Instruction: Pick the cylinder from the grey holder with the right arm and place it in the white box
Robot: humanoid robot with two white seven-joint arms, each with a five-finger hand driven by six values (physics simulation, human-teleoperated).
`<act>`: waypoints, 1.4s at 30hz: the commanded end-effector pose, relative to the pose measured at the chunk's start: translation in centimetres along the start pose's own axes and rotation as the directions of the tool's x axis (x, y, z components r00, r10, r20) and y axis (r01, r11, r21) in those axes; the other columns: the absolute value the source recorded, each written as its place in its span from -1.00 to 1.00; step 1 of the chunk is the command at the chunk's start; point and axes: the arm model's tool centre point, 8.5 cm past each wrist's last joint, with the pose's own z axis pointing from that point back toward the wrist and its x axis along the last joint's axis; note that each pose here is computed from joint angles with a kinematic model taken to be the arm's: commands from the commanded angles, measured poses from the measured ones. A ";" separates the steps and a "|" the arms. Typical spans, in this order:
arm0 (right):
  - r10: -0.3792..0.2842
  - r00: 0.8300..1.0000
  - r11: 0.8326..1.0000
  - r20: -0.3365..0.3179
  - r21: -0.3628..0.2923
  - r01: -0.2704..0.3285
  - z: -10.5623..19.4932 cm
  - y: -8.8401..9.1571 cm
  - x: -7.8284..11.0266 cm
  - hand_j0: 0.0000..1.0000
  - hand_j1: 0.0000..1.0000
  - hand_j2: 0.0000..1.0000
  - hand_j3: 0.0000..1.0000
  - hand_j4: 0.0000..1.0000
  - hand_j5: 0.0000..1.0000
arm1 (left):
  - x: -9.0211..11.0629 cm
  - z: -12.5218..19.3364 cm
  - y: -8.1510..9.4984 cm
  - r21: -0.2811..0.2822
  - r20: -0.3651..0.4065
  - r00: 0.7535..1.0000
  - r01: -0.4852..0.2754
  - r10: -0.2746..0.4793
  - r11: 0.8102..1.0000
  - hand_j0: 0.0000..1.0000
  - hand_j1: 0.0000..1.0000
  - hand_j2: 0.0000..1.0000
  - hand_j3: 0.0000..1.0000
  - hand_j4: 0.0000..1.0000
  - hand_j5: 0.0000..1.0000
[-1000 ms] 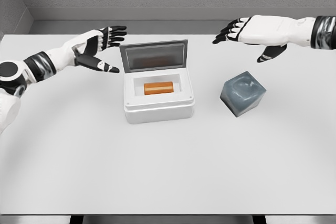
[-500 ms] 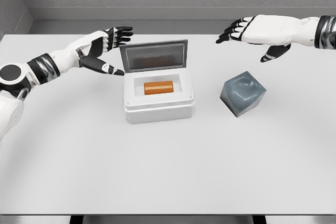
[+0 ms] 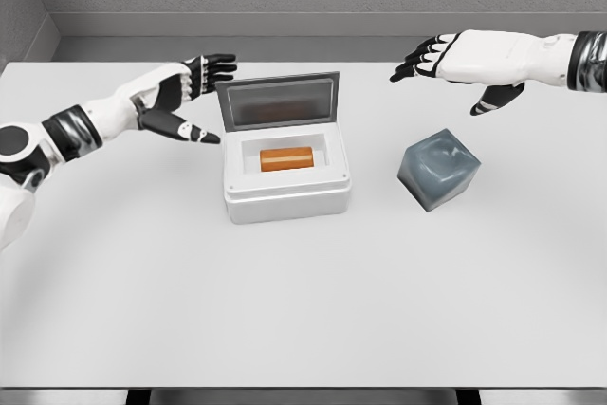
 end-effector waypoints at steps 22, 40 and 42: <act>-0.009 1.000 1.000 -0.003 0.003 0.009 0.2 0.3 -0.1 1.00 1.00 1.00 1.00 1.00 1.00 | 2.2 1.9 0.1 -0.020 0.050 0.999 0.011 -0.010 1.000 1.00 1.00 1.00 1.00 1.00 1.00; -0.004 1.000 1.000 0.006 0.001 0.004 0.1 0.3 0.3 1.00 1.00 1.00 1.00 1.00 1.00 | 3.5 3.2 -1.1 -0.063 0.059 0.997 0.051 -0.047 0.997 1.00 1.00 1.00 1.00 1.00 1.00; -0.004 1.000 1.000 0.006 0.001 0.004 0.1 0.3 0.3 1.00 1.00 1.00 1.00 1.00 1.00 | 3.5 3.4 -0.8 -0.058 0.053 0.997 0.051 -0.048 0.997 1.00 1.00 1.00 1.00 1.00 1.00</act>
